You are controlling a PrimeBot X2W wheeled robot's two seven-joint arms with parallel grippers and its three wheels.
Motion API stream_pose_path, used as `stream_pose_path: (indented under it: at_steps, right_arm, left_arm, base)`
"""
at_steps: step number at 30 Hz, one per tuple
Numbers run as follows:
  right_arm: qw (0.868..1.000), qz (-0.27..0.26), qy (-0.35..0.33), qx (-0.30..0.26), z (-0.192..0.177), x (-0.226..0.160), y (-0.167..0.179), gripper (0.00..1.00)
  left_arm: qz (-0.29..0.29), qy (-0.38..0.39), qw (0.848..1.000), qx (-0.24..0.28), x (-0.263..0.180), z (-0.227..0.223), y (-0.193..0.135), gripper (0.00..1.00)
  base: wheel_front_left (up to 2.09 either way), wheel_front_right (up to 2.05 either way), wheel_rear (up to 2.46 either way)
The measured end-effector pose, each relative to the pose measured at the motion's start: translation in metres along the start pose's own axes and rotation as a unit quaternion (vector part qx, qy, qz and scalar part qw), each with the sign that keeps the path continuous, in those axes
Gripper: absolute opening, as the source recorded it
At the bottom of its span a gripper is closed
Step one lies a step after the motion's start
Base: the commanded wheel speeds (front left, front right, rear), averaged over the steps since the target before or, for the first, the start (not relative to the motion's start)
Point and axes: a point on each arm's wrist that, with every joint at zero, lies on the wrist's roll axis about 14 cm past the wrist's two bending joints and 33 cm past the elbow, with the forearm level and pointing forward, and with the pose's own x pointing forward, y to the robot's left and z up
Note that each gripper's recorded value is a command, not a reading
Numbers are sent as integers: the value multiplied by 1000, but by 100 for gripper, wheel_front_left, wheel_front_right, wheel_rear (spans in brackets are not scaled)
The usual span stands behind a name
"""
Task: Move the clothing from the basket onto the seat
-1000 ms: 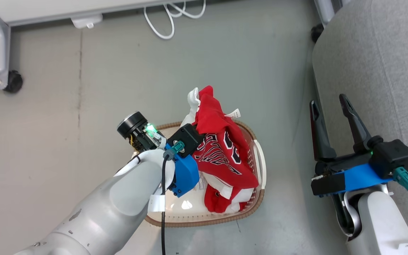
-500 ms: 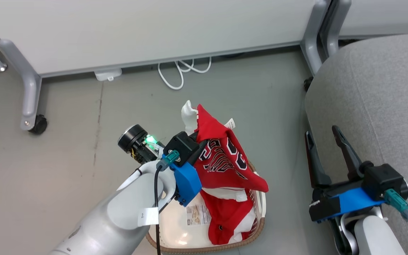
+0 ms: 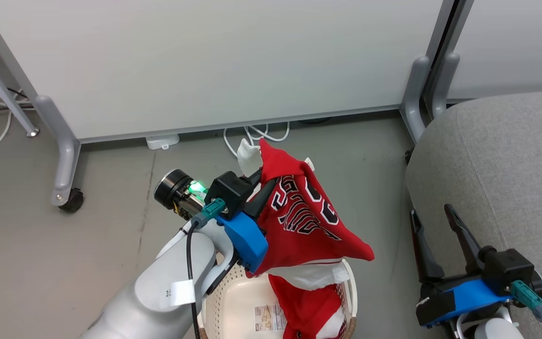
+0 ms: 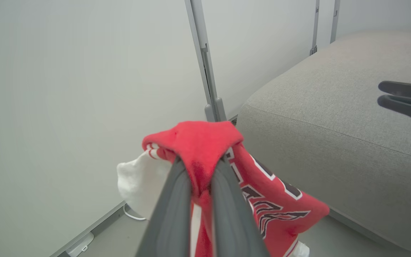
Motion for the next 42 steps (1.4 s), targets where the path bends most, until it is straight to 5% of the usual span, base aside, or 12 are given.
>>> stream_pose_path:
  at_steps: [30, 42]
  right_arm:
    - [1000, 12, -7, 2, 6, -15, 11, 100]
    - [994, 93, -44, -34, 31, 9, 59, 100]
  left_arm:
    - [12, -60, 998, -14, -25, 47, -4, 0]
    - [11, -54, 998, -14, -24, 43, -4, 0]
  base:
    - [0, 0, 0]
    - [0, 0, 0]
